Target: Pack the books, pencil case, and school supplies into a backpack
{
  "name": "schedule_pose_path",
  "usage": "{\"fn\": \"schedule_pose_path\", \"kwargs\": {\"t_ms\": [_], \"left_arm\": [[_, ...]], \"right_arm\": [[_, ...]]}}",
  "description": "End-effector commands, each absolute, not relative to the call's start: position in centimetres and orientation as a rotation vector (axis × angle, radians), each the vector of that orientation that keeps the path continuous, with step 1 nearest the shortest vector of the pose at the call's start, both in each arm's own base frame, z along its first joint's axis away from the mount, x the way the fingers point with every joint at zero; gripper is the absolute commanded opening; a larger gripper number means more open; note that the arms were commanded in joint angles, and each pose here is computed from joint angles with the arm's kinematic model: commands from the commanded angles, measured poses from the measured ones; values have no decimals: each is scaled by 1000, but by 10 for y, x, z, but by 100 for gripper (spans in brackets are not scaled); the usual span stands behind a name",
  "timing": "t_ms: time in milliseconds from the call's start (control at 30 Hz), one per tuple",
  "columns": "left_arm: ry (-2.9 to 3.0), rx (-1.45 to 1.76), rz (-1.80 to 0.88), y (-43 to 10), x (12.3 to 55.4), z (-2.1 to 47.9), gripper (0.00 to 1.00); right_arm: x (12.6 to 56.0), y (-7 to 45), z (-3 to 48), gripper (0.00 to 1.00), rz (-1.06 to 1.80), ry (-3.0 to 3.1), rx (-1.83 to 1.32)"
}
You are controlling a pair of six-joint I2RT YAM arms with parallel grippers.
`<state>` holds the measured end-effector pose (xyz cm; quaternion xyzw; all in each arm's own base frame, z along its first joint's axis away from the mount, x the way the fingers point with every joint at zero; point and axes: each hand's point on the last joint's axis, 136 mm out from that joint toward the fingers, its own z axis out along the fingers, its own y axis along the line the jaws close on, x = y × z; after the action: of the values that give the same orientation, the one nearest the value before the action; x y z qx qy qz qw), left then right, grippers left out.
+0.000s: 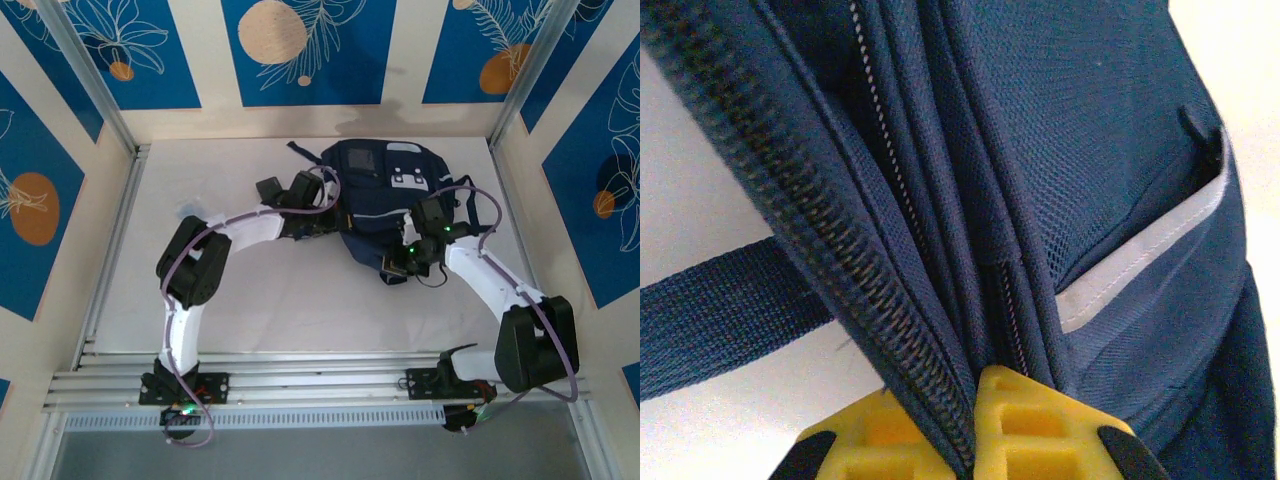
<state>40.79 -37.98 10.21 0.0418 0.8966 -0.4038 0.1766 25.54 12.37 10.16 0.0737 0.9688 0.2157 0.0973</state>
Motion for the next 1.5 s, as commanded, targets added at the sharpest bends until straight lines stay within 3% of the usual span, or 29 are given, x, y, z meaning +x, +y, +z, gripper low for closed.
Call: {"fn": "schedule_pose_path", "kwargs": {"t_ms": [0, 67, 100, 200, 267, 400, 600, 867, 1267, 1367, 1467], "left_arm": [[2456, 109, -847, -315, 482, 108, 0], [2459, 127, -819, -314, 493, 114, 0], [2466, 129, -809, -314, 496, 117, 6], [2484, 95, -832, -315, 493, 127, 58], [2477, 56, -889, -315, 484, 135, 81], [2456, 4, -944, -303, 455, 151, 100], [2408, -130, -1030, -286, 410, 160, 100], [2367, -339, -1146, -299, 369, 141, 100], [2330, -423, -1275, -370, 376, 118, 98], [2319, -420, -1285, -378, 386, 111, 81], [2324, -396, -1255, -377, 393, 104, 39]], "right_arm": [[229, 105, 107, 0, 567, 2963, 290], [239, 114, 112, 0, 640, 2926, 286], [244, 120, 114, 0, 676, 2911, 286], [261, 136, 117, 0, 772, 2860, 292], [273, 145, 119, 0, 826, 2829, 298], [294, 159, 124, 0, 886, 2785, 294], [318, 174, 131, 0, 956, 2735, 290], [323, 190, 131, 0, 998, 2728, 247], [300, 215, 128, 0, 1069, 2765, 210], [288, 219, 128, 0, 1061, 2790, 180], [274, 210, 123, 0, 988, 2842, 157]]}}
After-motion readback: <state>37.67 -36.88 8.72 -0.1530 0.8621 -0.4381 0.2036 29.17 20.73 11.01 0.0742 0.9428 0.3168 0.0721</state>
